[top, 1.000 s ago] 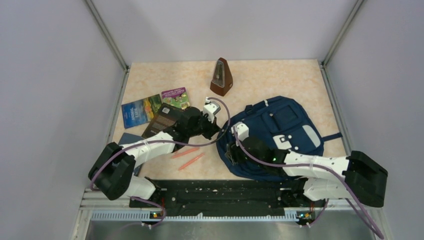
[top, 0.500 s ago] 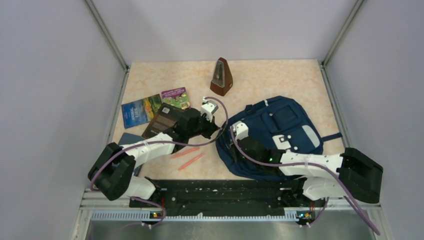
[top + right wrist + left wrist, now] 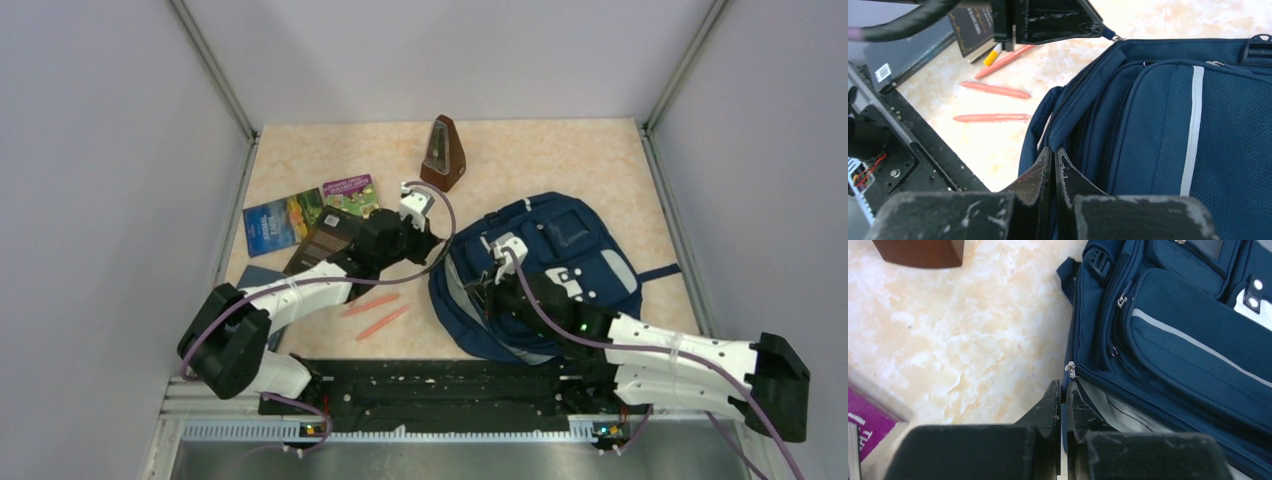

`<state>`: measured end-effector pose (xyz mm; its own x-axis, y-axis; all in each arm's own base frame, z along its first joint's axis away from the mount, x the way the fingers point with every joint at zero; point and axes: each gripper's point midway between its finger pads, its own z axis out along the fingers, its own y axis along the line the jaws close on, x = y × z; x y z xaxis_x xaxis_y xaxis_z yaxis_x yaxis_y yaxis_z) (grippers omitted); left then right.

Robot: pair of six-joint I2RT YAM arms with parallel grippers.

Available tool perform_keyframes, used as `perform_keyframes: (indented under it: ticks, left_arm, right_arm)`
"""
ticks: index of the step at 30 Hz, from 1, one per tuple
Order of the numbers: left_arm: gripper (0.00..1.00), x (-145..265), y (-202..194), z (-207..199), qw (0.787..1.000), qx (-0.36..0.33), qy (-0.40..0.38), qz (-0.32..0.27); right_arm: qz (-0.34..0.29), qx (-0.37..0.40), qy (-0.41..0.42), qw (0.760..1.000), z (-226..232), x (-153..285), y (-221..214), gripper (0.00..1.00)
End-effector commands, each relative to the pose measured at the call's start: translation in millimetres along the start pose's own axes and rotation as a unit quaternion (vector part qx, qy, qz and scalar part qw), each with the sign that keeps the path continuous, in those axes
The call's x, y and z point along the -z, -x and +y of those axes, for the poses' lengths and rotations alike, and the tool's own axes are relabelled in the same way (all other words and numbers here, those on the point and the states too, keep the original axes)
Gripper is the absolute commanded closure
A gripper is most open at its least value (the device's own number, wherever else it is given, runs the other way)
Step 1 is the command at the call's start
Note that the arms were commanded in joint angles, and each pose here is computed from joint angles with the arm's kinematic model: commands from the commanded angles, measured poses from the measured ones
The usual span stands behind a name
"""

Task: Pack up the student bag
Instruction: Unzip the student bag at the center of the board.

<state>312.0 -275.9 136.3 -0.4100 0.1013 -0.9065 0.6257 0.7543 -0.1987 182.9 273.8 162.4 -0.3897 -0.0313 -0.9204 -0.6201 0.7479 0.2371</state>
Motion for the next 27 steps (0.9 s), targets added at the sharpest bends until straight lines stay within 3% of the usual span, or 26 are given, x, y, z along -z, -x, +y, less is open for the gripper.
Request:
perform_keyframes:
  ticks: [1,27]
  left_arm:
    - [1.00,-11.0,48.2,10.2,0.998,0.005,0.020,-0.064]
    - [1.00,-109.5,79.0,33.9,0.997,0.017,-0.015,-0.077]
  right_arm:
    - [-0.073,-0.009,0.070,0.995,27.3,18.6,43.4,1.00]
    - [-0.129,-0.005,0.099,0.987,42.0,40.2,95.5,1.00]
